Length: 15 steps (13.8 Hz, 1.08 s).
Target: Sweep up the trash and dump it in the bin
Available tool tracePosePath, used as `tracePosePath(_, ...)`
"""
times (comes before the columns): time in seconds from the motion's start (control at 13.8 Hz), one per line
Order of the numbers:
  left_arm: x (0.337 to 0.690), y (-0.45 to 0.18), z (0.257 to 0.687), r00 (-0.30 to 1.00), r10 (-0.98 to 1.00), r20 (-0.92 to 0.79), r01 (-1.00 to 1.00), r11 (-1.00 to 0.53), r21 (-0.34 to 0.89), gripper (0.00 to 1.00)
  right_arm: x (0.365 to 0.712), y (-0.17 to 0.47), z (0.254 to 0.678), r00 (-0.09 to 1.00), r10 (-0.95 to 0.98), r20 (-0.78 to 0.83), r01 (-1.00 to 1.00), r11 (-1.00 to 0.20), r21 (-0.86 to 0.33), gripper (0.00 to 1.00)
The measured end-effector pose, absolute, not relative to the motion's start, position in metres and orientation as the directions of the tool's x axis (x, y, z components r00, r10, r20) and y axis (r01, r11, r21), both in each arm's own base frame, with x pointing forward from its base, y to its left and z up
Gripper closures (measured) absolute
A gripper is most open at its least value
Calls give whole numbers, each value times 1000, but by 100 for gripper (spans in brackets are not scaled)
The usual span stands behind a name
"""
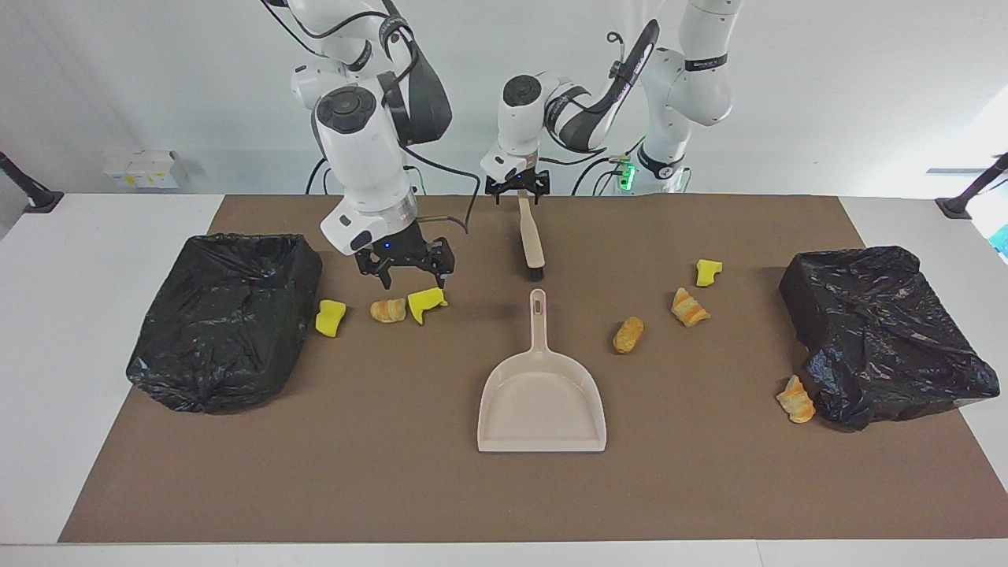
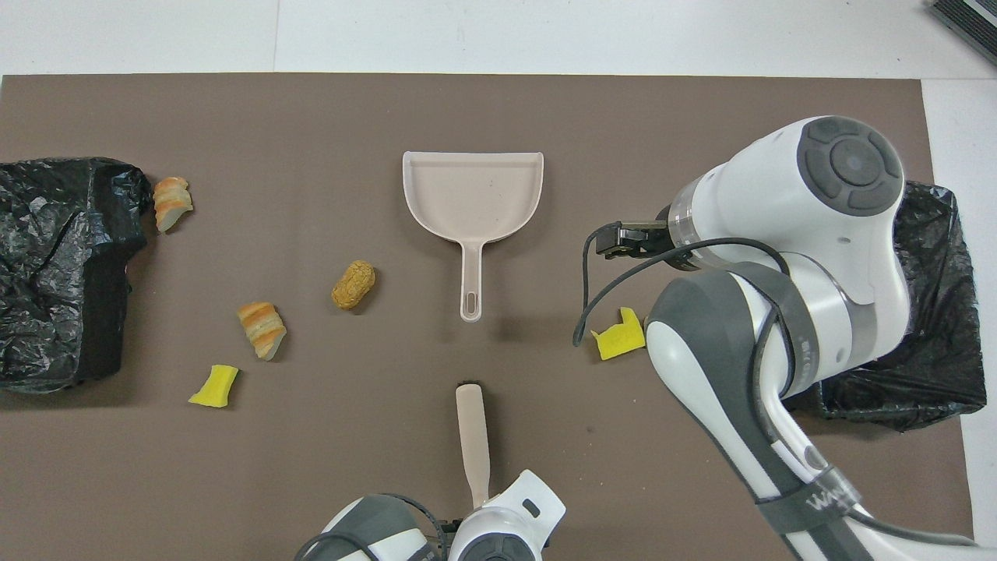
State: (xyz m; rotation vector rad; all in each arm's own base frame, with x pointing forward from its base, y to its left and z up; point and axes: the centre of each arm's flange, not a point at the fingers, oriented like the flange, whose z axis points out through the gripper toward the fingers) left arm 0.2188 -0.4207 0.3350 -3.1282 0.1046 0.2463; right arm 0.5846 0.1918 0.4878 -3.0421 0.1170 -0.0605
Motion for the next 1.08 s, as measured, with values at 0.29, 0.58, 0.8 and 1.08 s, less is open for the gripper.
tracePosePath(0.29, 220, -412, 342, 982, -55, -180, -60, -998, -22, 44, 585, 192, 487, 996, -79, 35, -75, -992, -98, 0)
tracePosePath(0.58, 220, -412, 341, 982, -53, -183, -59, -998, -26, 74, 585, 192, 486, 996, -78, 33, -75, -992, -97, 0)
tracePosePath(0.8, 230, -398, 348, 975, -17, -220, -33, -997, -67, 74, 585, 196, 489, 996, -73, 41, -68, -993, -100, 0)
tracePosePath(1.08, 263, -361, 386, 952, 77, -296, 36, -989, -143, 74, 581, 230, 484, 997, -32, 68, -24, -994, -111, 0)
